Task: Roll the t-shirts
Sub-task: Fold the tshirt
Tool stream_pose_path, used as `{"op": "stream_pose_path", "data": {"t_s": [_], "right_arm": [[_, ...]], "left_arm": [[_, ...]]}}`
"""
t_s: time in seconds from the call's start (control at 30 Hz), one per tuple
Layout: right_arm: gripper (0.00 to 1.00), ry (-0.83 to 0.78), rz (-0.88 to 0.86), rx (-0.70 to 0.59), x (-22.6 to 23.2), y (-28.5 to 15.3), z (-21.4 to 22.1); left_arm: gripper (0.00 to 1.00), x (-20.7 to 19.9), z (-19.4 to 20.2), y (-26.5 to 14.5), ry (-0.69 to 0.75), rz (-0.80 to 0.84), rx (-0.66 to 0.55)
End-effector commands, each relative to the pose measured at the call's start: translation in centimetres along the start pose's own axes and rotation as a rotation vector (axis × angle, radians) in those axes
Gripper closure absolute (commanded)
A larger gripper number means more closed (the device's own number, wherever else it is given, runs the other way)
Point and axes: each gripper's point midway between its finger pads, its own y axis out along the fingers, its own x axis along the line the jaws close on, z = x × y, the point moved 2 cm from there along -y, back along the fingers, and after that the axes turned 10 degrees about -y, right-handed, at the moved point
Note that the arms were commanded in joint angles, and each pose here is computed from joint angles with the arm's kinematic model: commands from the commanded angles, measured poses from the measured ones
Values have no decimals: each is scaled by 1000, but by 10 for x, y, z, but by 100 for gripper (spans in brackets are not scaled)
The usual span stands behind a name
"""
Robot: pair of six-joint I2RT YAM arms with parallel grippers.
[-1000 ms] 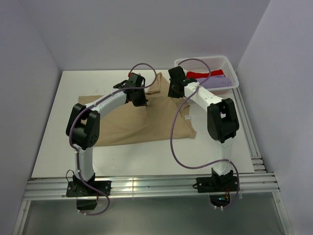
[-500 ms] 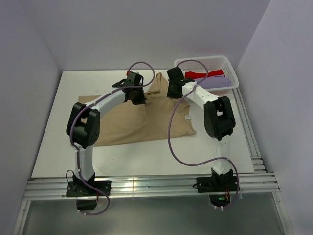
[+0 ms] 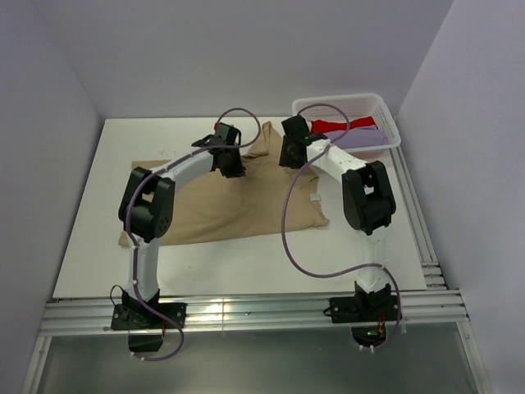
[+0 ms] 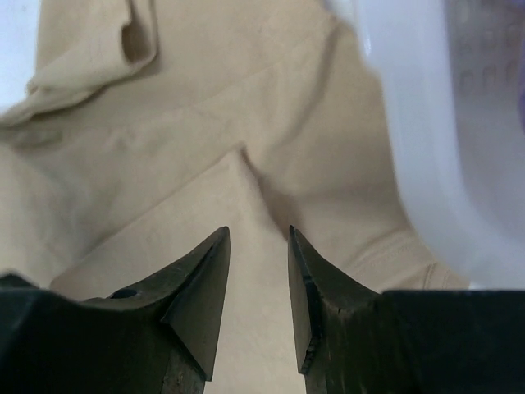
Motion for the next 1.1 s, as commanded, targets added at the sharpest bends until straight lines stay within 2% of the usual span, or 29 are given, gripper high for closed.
{"op": "stream_pose_path", "data": {"t_s": [0.0,0.03,0.07,0.13,0.17,0.23,0.27,0.33,0.47,0.53,0.67,0.9,1.07], "right_arm": [[58,-1,-105,-109,9,-42,-25],[58,-28,-136,-111,13,-45,-23],[58,-37,-169,-132,17,-54,-25],[58,-84,-254,-134,31,-60,-16],[58,-111,-296,-153,39,-68,-17],[58,-198,-404,-162,65,-77,-7],[58,-236,-447,-170,76,-80,-5],[58,-332,-542,-158,107,-90,7],[56,-508,-686,-133,159,-109,31],[56,-617,-740,-104,185,-113,56],[57,-701,-848,-50,223,-120,93],[62,-738,-892,5,257,-111,127],[63,-686,-892,8,274,-100,136]], "left_arm": [[72,-8,-33,-21,7,32,-79],[68,-2,-41,-27,-4,31,-92],[59,-4,-51,-45,-8,49,-122],[51,17,-59,-56,-45,28,-136],[44,23,-57,-70,-77,44,-131],[40,43,-68,-83,-160,73,-137],[38,53,-55,-94,-225,110,-92],[35,81,-65,-109,-339,140,-120],[34,146,-52,-153,-453,88,-169],[35,180,-59,-178,-496,34,-243],[38,226,-48,-199,-568,-61,-281],[44,280,-41,-220,-649,-180,-331],[46,315,-33,-224,-676,-296,-330]]}}
